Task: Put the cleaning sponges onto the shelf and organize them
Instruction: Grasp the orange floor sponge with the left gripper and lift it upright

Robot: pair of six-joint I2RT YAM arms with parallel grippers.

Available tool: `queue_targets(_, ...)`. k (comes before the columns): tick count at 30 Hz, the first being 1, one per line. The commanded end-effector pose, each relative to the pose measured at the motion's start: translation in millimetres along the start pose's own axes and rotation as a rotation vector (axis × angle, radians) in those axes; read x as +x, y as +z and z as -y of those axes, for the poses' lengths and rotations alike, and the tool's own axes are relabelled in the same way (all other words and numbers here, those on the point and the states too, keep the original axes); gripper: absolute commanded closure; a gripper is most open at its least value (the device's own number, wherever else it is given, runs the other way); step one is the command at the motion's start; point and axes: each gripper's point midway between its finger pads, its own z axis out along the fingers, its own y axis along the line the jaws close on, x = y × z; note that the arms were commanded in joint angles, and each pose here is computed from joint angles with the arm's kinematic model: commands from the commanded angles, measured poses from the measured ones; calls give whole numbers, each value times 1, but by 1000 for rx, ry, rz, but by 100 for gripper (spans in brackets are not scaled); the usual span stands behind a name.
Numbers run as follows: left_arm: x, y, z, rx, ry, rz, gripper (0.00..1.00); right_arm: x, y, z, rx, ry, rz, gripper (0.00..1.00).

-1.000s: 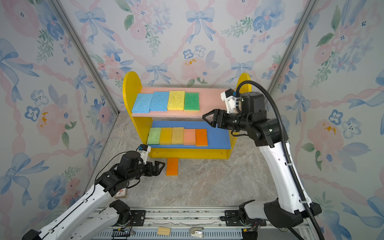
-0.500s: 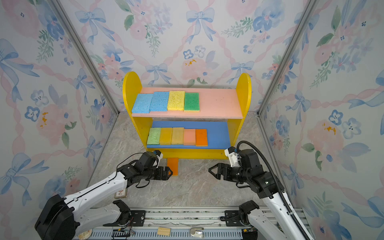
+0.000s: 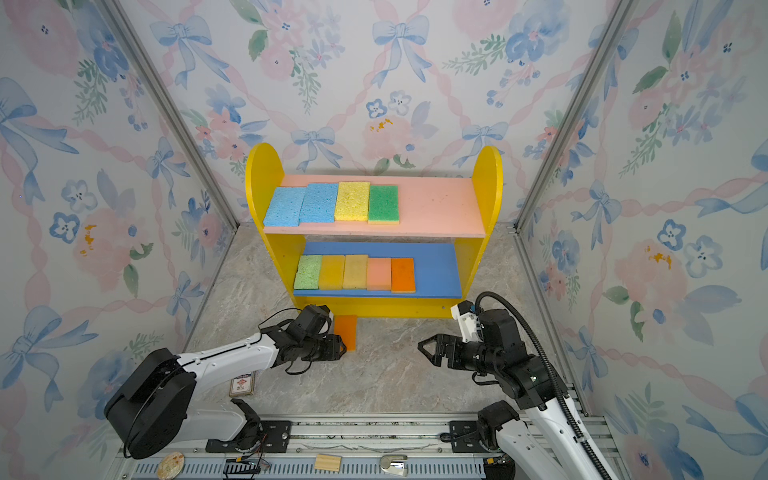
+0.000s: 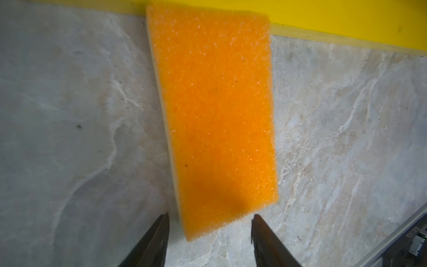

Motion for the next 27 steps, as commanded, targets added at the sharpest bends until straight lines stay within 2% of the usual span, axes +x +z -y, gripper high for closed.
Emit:
queue_targets(1,-5,3,-2,10,-8,8,45,1,-2,1,15,-21,2,3)
queue_targets(6,-9,3,-9,29,-29,9,62,-2,-1,0,16,-16,8,3)
queue_targets(9,-6,6,-13,32,-33,-4,68,-5,-1,-1,15,-11,11,3)
queue_targets(15,-1,6,-10,65,-31,-14,99,-8,1,-4,3,6,20,3)
queue_targets(21,2,-12,0,140,-45,20,100,-3,10,6,41,58,5,3)
queue_targets(27,7,-45,29,298,-57,67,100,-3,25,-12,-42,85,-4,3)
